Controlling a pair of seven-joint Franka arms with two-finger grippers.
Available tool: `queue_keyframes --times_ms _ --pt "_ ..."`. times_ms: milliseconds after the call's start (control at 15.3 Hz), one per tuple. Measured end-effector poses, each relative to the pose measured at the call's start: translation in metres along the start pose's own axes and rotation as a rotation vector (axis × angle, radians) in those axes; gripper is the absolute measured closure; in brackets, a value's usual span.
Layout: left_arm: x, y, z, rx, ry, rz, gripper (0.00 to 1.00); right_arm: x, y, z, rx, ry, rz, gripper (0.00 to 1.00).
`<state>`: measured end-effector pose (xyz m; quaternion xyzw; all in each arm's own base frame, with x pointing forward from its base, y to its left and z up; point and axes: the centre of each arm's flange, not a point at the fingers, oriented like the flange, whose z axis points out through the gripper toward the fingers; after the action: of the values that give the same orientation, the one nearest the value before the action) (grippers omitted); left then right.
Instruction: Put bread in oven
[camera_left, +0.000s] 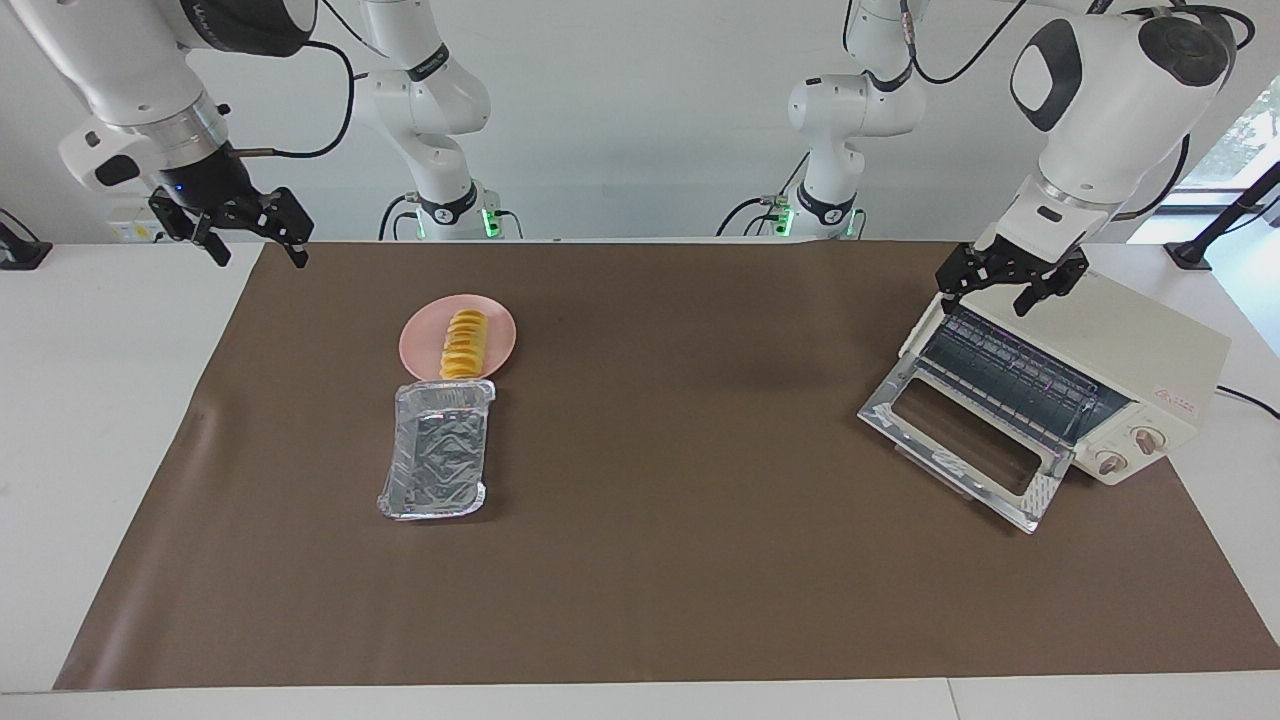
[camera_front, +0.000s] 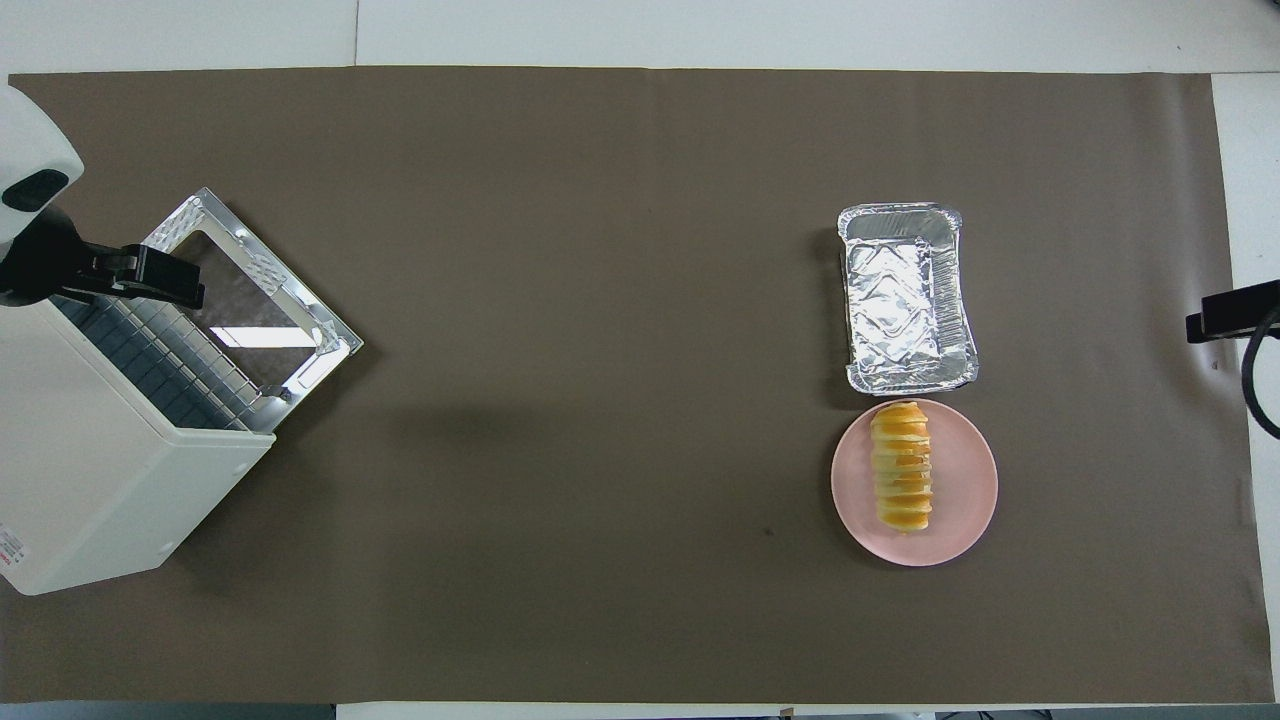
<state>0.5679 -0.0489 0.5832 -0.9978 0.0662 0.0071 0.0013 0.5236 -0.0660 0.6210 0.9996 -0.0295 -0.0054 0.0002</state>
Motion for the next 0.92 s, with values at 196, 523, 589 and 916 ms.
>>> queue_keyframes --times_ms 196,523,589,916 --pt "0.0 0.0 0.0 0.0 0.0 0.0 0.0 0.0 0.0 0.001 0.0 -0.005 -0.001 0.0" --pt "0.0 0.0 0.0 0.0 0.0 0.0 0.0 -0.013 -0.007 0.024 0.005 -0.05 -0.012 0.0" --pt "0.0 0.0 0.0 0.0 0.0 0.0 0.0 -0.017 -0.014 0.035 0.006 -0.057 -0.019 0.0" --pt "0.0 0.0 0.0 0.0 0.0 0.0 0.0 -0.035 -0.111 0.109 -0.015 -0.081 0.028 0.0"
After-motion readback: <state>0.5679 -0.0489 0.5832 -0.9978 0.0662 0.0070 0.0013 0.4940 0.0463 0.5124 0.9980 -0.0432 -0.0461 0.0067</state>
